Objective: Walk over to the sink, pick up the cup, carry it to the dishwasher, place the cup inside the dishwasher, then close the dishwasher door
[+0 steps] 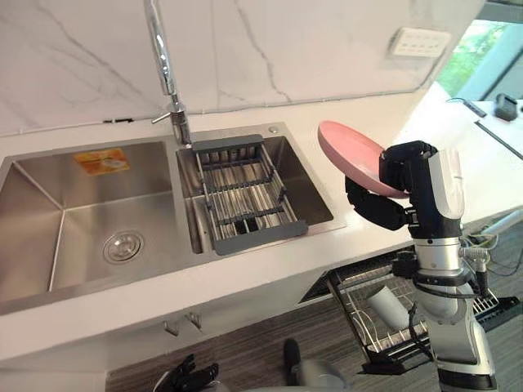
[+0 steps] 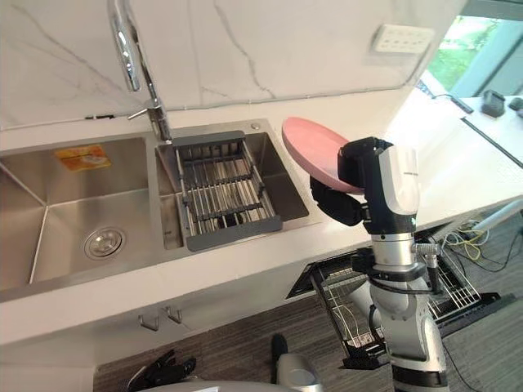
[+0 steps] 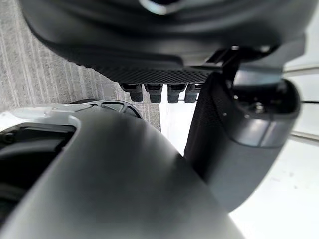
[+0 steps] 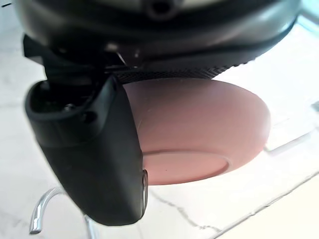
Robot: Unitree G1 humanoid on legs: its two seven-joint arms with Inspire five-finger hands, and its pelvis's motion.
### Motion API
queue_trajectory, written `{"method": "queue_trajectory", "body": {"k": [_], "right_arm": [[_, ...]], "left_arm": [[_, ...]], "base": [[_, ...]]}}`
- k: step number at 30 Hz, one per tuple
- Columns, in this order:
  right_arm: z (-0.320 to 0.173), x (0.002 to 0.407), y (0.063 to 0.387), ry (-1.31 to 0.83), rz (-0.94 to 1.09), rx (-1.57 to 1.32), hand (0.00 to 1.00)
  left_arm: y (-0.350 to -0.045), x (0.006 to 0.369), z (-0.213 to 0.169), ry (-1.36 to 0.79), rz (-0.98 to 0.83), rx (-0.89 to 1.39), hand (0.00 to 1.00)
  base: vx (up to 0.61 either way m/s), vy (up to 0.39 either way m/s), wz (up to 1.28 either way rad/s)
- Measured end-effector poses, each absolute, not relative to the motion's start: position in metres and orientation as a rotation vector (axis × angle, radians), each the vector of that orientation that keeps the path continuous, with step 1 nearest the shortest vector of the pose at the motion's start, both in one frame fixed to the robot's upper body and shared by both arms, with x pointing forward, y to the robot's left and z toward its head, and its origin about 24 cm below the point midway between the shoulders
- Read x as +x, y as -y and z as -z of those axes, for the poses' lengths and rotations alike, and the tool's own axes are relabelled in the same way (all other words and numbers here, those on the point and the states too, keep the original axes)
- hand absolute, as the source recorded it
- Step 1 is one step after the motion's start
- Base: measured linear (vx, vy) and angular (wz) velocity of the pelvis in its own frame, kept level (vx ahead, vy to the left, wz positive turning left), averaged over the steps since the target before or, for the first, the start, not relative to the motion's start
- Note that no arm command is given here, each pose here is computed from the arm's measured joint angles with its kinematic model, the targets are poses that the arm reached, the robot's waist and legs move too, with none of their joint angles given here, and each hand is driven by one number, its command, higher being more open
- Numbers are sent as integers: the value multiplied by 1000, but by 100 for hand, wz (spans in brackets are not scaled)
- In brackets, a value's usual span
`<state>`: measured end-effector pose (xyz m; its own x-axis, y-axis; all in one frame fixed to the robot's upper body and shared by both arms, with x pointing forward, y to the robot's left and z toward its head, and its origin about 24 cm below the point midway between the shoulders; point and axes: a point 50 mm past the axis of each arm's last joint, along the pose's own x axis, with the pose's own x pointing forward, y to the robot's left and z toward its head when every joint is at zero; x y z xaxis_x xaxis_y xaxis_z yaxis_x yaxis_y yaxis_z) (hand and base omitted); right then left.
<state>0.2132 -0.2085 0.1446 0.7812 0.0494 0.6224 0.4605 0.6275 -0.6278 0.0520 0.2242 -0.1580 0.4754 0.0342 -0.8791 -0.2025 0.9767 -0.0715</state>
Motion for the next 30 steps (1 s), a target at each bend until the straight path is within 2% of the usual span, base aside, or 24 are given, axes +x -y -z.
{"method": "queue_trajectory", "body": {"k": [4, 10, 15, 30], "right_arm": [[-137, 205, 212, 625, 293, -874, 0], [-142, 198, 214, 717, 370, -843, 0], [-141, 199, 215, 708, 359, -856, 0], [-119, 198, 225, 547, 339, -892, 0]], "left_arm": [[-225, 50, 159, -1079, -148, -180, 100], [-226, 49, 160, -1103, -146, -161, 100], [-222, 56, 160, -1112, -138, -152, 100], [-221, 55, 161, -1120, -93, -88, 100]], "base": [[-167, 21, -77], [-77, -19, -76], [52, -145, -48], [-54, 7, -8]]}}
